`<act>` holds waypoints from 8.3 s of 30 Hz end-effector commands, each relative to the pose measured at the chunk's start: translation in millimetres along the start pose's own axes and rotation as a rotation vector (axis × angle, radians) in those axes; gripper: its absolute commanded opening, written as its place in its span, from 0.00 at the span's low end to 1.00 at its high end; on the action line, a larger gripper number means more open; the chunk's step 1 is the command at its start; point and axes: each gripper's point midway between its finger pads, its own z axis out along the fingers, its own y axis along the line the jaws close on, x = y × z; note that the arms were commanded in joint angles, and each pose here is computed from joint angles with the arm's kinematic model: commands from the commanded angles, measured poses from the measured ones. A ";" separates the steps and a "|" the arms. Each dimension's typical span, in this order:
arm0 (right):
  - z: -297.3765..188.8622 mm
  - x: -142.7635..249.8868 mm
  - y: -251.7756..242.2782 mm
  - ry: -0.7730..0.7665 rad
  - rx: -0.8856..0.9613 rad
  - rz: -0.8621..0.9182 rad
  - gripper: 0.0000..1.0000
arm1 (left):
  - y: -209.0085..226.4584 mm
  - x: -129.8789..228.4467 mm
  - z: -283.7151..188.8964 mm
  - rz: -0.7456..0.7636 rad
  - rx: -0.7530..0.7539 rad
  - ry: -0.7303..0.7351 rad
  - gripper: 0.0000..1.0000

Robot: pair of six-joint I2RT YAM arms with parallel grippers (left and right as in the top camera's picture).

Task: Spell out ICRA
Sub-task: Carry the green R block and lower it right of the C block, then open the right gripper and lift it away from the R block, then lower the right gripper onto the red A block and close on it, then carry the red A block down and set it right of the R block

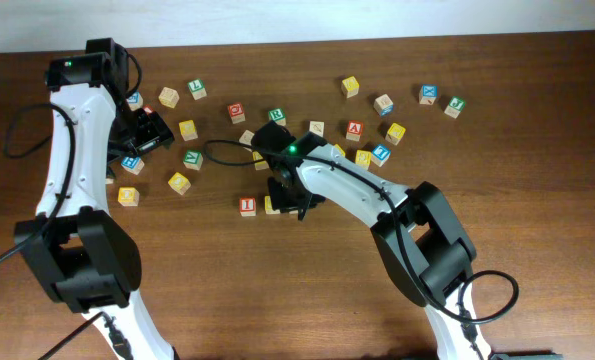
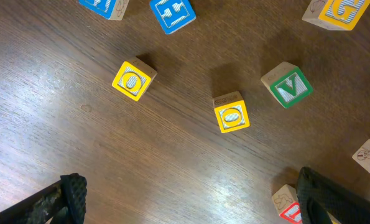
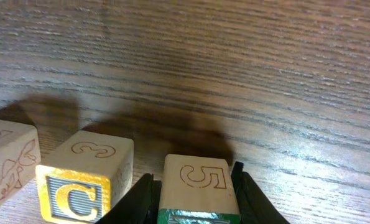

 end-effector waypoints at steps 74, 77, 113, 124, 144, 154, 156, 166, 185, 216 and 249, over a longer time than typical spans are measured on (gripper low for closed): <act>-109.6 -56.0 -51.4 -0.038 0.041 0.017 0.99 | 1.0 -1.2 -4.0 -0.008 0.011 -0.007 0.99; -109.4 -55.2 -46.3 -0.039 0.032 0.008 0.98 | 1.0 -1.2 -4.0 -0.008 0.011 -0.007 0.99; -67.8 -170.1 -137.5 -0.354 0.045 0.475 0.99 | 1.0 -1.2 -4.0 -0.008 0.011 -0.007 0.99; -17.4 -164.6 -160.2 -0.285 0.108 0.501 0.83 | 1.0 -1.2 -4.0 -0.008 0.011 -0.007 0.99; 1.6 -142.3 -170.8 -0.214 0.163 0.477 0.52 | 1.0 -1.2 -4.0 -0.008 0.011 -0.007 0.99; 1.6 -141.8 -171.3 -0.210 0.169 0.448 0.43 | 1.0 -1.2 -4.0 -0.008 0.011 -0.007 0.99; 2.1 -141.8 -171.7 -0.211 0.171 0.447 0.42 | 1.0 -1.3 -4.0 -0.008 0.011 -0.007 0.99; 9.1 -140.2 -172.5 -0.208 0.175 0.399 0.34 | 1.0 -1.3 -4.0 -0.008 0.011 -0.007 0.99; -52.1 -155.4 -165.7 -0.287 0.147 0.372 0.25 | 1.0 -1.3 -4.0 -0.008 0.011 -0.007 0.99; -18.1 9.0 -94.9 0.264 0.007 0.130 0.26 | 1.0 -1.2 -4.0 -0.008 0.011 -0.007 0.99; -9.7 -11.0 -83.7 0.162 0.021 0.067 0.34 | 1.0 -1.3 -4.0 -0.008 0.011 -0.007 0.99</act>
